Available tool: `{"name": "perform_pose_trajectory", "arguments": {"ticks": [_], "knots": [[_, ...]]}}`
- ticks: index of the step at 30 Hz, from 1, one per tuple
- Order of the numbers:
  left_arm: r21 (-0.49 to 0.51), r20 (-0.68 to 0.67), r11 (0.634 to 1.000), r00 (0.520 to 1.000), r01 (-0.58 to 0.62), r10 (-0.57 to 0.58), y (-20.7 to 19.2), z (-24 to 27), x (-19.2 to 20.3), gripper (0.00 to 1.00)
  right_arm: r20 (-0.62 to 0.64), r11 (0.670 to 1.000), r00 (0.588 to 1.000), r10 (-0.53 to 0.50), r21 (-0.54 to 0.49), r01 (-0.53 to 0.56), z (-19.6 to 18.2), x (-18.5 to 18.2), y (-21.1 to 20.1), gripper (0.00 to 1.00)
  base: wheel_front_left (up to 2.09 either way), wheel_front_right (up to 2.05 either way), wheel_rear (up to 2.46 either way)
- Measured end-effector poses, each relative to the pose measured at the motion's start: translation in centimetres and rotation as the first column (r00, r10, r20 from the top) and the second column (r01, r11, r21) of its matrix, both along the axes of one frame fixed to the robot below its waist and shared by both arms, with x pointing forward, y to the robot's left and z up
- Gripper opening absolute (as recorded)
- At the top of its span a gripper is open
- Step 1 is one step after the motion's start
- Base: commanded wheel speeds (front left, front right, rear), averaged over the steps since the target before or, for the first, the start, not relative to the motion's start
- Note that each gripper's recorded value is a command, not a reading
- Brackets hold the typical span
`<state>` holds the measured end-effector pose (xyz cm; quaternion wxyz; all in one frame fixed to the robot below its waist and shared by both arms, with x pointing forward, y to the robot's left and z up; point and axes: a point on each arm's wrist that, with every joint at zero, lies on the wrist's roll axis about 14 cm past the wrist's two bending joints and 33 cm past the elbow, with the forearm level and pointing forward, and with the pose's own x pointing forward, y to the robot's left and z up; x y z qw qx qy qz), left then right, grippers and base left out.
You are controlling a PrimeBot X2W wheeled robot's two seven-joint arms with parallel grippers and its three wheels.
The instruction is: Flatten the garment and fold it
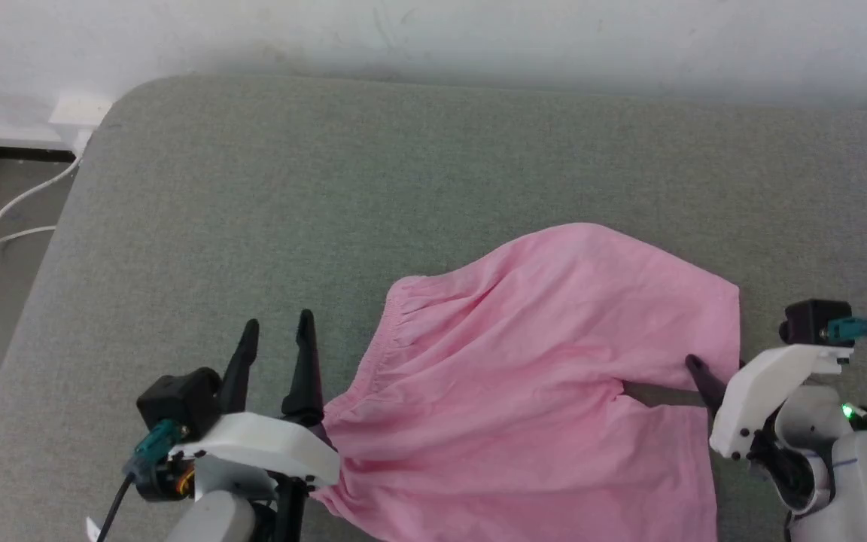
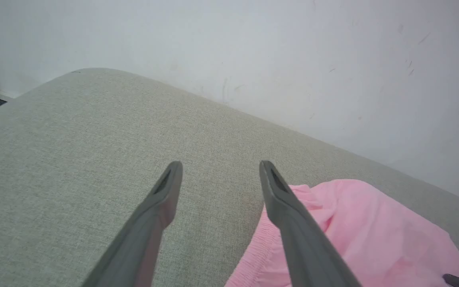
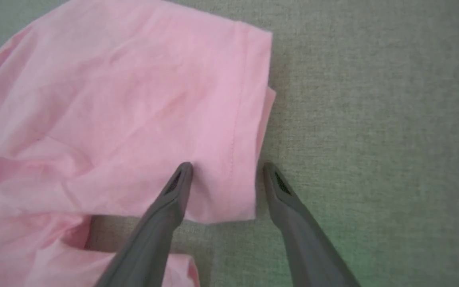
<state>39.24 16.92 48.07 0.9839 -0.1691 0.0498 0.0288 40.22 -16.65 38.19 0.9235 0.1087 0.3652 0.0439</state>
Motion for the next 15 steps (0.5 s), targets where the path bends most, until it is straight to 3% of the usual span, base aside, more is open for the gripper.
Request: {"name": "perform_pose_trajectory", "arguments": {"ticks": [1, 6, 9, 15], "knots": [[0.0, -0.001, 1.0, 1.0, 0.004, -0.004, -0.2, -0.1, 0.0, 1.0, -0.002, 1.0, 1.0, 0.004, 0.0, -0.004, 0.1, 0.3, 0.1, 0.0, 0.0, 0.0, 0.0], [0.004, -0.001, 1.0, 1.0, 0.011, -0.011, -0.5, -0.6, 0.2, 1.0, 0.046, 1.0, 0.999, 0.016, -0.014, -0.015, 1.3, 2.2, 0.5, 0.0, 0.0, 0.0, 0.0], [0.011, 0.0, 1.0, 1.0, 0.009, -0.009, -0.3, -0.7, 0.3, 1.0, 0.143, 0.998, 0.989, 0.024, -0.053, -0.017, 3.6, 4.3, 0.5, 0.0, 0.0, 0.0, 0.0], [0.01, 0.003, 1.0, 1.0, 0.012, -0.012, -0.4, -0.8, 0.4, 1.0, 0.41, 0.986, 0.906, 0.103, -0.163, -0.039, 11.1, 8.6, 1.7, 0.0, 0.0, 0.0, 0.0]]}}
